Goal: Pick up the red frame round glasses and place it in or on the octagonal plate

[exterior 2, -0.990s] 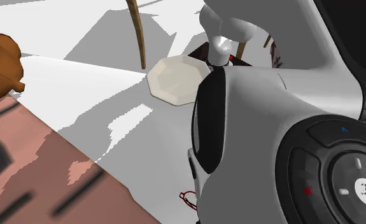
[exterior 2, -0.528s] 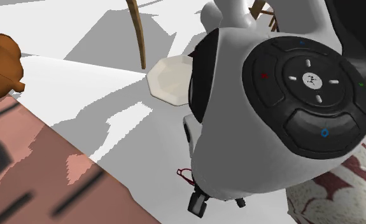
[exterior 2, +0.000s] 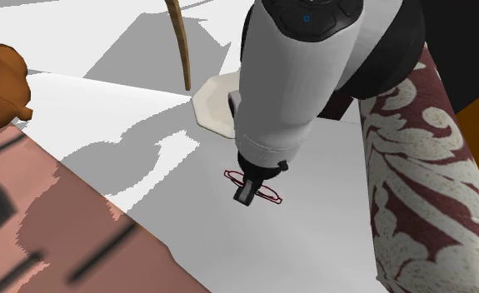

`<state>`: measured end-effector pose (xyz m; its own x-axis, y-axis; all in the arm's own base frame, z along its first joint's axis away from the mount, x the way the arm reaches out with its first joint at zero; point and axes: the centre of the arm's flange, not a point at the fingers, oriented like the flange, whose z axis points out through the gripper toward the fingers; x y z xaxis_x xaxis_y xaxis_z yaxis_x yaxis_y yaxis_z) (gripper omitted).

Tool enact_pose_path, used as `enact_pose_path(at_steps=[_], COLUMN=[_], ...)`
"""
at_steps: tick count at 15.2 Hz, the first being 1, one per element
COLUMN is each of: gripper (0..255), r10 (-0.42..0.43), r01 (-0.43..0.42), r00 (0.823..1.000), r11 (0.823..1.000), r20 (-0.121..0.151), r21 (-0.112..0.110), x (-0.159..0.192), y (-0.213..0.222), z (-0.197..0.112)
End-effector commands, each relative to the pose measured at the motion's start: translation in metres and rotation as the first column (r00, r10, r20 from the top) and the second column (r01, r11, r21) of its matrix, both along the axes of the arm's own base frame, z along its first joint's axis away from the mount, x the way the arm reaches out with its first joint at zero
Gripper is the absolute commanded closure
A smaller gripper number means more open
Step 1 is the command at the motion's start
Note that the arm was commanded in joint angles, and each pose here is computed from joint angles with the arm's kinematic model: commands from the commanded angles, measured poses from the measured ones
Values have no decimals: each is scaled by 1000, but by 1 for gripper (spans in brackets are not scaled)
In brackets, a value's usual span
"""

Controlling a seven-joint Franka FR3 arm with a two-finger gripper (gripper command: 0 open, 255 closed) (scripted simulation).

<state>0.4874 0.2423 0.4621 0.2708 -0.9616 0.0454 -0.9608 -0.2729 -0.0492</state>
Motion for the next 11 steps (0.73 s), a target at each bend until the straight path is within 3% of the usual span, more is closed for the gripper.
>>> enact_pose_path(at_steps=[1,11], gripper=[255,255], r10=[-2,-2], r01=[2,2], r00=[1000,1000], r11=[1000,1000], r20=[0,0], r21=[2,2], x=[-22,-106], y=[-21,-123], z=[3,2])
